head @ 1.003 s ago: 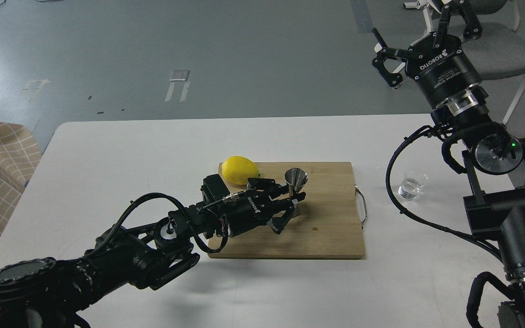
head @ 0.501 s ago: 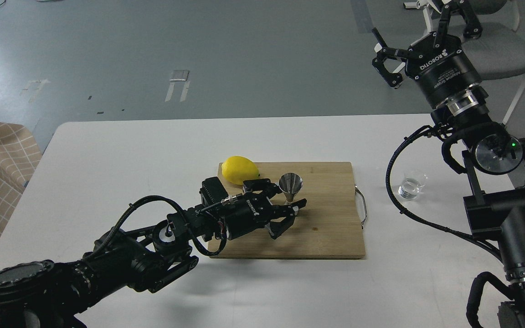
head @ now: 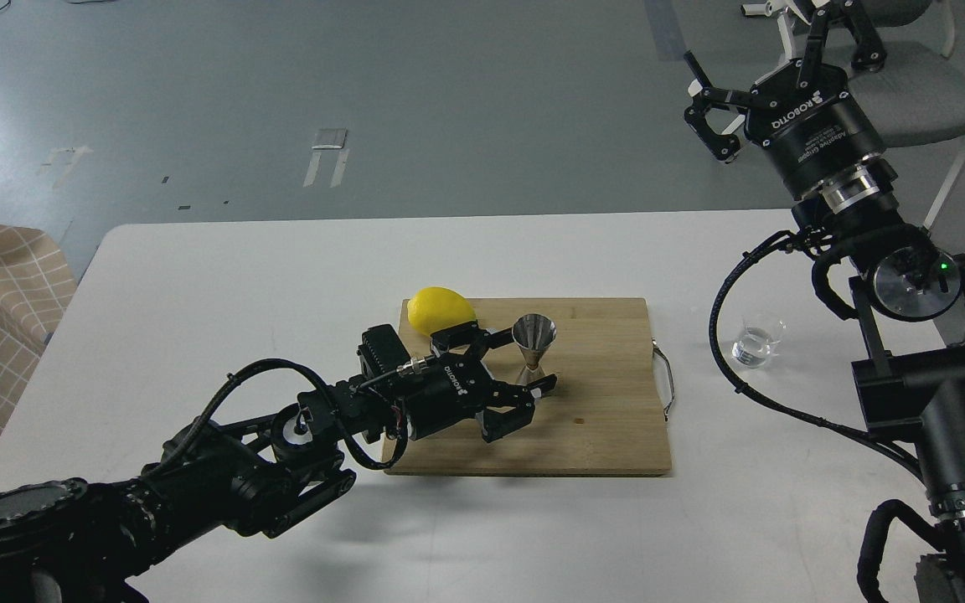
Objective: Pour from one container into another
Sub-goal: 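Lower the jigger onto the cutting board beside the lemon, then open the left gripper and withdraw it from the jigger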
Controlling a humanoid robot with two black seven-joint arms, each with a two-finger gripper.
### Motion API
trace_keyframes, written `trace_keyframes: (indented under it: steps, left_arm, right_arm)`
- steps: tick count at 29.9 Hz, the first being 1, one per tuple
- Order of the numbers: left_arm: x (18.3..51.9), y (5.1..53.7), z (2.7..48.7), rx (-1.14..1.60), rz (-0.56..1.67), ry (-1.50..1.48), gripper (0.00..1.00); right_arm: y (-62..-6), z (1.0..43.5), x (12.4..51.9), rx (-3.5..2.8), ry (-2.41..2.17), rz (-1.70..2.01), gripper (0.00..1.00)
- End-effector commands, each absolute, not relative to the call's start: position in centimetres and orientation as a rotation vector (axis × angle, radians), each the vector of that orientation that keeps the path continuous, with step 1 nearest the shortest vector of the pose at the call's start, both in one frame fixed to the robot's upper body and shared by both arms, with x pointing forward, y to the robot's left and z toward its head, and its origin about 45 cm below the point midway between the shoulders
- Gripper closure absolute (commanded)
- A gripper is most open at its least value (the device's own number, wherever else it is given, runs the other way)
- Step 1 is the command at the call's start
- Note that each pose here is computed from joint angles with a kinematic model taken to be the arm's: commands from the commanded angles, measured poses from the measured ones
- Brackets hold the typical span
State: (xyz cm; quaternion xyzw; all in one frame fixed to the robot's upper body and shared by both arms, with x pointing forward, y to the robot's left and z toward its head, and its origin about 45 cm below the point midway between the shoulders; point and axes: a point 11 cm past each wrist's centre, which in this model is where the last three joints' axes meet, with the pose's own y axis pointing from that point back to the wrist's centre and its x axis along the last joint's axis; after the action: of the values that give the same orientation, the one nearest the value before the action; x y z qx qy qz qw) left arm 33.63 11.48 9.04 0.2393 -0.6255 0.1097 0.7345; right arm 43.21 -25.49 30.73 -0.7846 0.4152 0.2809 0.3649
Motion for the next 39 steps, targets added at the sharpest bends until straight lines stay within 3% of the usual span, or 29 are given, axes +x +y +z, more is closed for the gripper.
trace_keyframes:
  steps: [1,39]
  left_arm:
    - [33.4,12.3,8.9,0.535,0.241,-1.370,0.13]
    - [32.6,20.7,10.6,0.615,0.255,-1.379,0.13]
  right_arm:
    - [-25.5,30.8,43.2,-2.019,1.066,0.720,0.00]
    - [-25.5,30.9,43.2,-2.016,1.071,0.722,0.00]
